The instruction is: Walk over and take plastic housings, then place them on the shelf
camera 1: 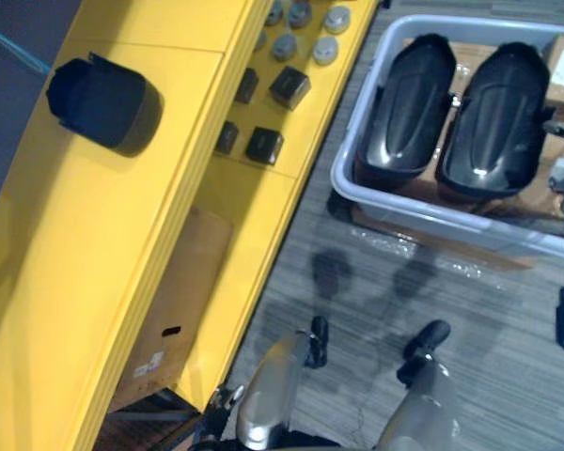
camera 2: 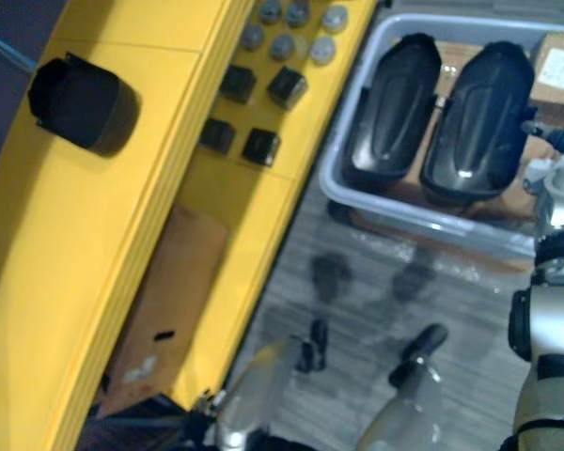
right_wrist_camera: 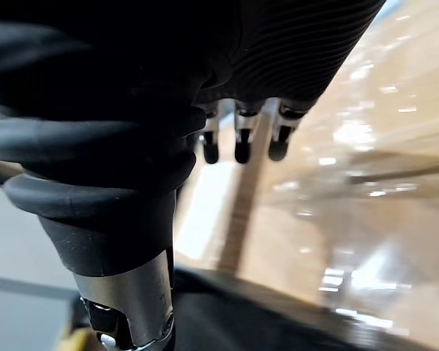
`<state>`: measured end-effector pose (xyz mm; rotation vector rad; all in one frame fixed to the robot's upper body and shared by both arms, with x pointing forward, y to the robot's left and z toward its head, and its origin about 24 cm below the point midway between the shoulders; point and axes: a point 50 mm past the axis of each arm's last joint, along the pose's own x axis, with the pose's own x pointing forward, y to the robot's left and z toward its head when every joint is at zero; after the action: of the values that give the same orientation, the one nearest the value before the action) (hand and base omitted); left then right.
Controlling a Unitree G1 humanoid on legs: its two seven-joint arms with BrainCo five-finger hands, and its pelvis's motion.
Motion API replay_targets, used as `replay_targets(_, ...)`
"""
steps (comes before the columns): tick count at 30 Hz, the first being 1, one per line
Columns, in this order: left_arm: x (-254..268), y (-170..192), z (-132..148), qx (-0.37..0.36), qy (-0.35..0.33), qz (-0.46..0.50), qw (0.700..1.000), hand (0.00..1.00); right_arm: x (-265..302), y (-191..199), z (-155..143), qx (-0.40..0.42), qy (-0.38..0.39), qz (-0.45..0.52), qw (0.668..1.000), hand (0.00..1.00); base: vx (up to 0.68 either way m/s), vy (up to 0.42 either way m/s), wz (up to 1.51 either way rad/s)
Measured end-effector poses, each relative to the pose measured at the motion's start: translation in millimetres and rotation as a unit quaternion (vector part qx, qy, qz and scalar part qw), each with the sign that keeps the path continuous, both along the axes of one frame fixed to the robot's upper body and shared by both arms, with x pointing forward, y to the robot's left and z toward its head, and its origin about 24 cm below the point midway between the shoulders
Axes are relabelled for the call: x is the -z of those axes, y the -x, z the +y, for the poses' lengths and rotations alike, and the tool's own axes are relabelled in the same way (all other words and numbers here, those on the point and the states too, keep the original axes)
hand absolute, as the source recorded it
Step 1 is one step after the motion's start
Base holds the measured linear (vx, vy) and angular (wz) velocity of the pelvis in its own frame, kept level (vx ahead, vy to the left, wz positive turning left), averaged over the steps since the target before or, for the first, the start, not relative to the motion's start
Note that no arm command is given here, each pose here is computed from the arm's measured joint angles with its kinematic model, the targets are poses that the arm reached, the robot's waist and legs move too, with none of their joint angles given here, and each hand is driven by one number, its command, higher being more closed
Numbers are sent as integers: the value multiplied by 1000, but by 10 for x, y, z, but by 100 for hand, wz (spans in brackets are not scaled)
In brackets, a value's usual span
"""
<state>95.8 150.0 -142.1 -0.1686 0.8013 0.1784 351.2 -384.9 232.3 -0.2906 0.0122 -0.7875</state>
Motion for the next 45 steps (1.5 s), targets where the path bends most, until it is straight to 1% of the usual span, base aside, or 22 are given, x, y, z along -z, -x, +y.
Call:
replay_targets(3, 8, 9, -54, 1, 14, 4, 1000, 0, 80, 35, -53, 12, -11, 35, 999, 0, -27, 59, -4)
replay_targets(6, 10, 1, -112, 1, 27, 5, 1000, 0, 4, 109, -154, 22, 8, 46, 999, 0, -1, 42, -2)
replay_targets(11, 43, 18, -145, -8, 49, 19, 999, 0, -22, 161, -217, 34, 27, 69, 997, 0, -13, 30, 1)
replay_targets(12, 48, 8, -145, -5, 50, 21, 999, 0, -41, 184, -246, 36, 31, 73, 996, 100, -41, 32, 3)
replay_targets(15, 71, -16, -153, 3, 56, 32, 998, 0, -179, 280, -351, 51, 67, 79, 993, 100, -52, 21, 6)
replay_targets(19, 94, 10, -167, -2, 74, 45, 996, 0, -261, 404, -479, 66, 88, 92, 990, 100, -26, 34, 6)
replay_targets(24, 75, -36, -163, -2, 83, 32, 996, 0, -282, 489, -559, 97, 145, 160, 972, 100, 5, 32, -1)
replay_targets(25, 72, -41, -162, -7, 87, 30, 996, 0, -278, 494, -563, 100, 147, 165, 970, 100, 0, 0, 0)
replay_targets(31, -30, -190, -150, -2, 99, -20, 995, 0, -162, 510, -570, 148, 182, 241, 942, 100, -36, 22, 6)
replay_targets(37, -206, -394, -141, -6, 98, -92, 991, 0, -122, 434, -498, 143, 227, 256, 929, 100, -68, 31, 6)
replay_targets(40, -277, -469, -124, -23, 92, -113, 989, 0, -125, 402, -465, 144, 257, 251, 922, 100, -20, 33, 1)
replay_targets(41, -309, -490, -86, -42, 89, -121, 988, 0, -128, 358, -416, 141, 273, 241, 921, 100, -6, 21, -6)
replay_targets(42, -349, -521, -13, -77, 88, -131, 984, 0, -120, 300, -352, 133, 288, 232, 920, 100, -7, 12, -8)
replay_targets(43, -370, -543, 28, -90, 85, -137, 983, 0, -118, 276, -325, 129, 295, 227, 919, 100, -13, -10, -10)
replay_targets(45, -451, -611, 172, -142, 80, -156, 974, 0, -119, 196, -231, 109, 310, 216, 919, 100, -19, -24, -11)
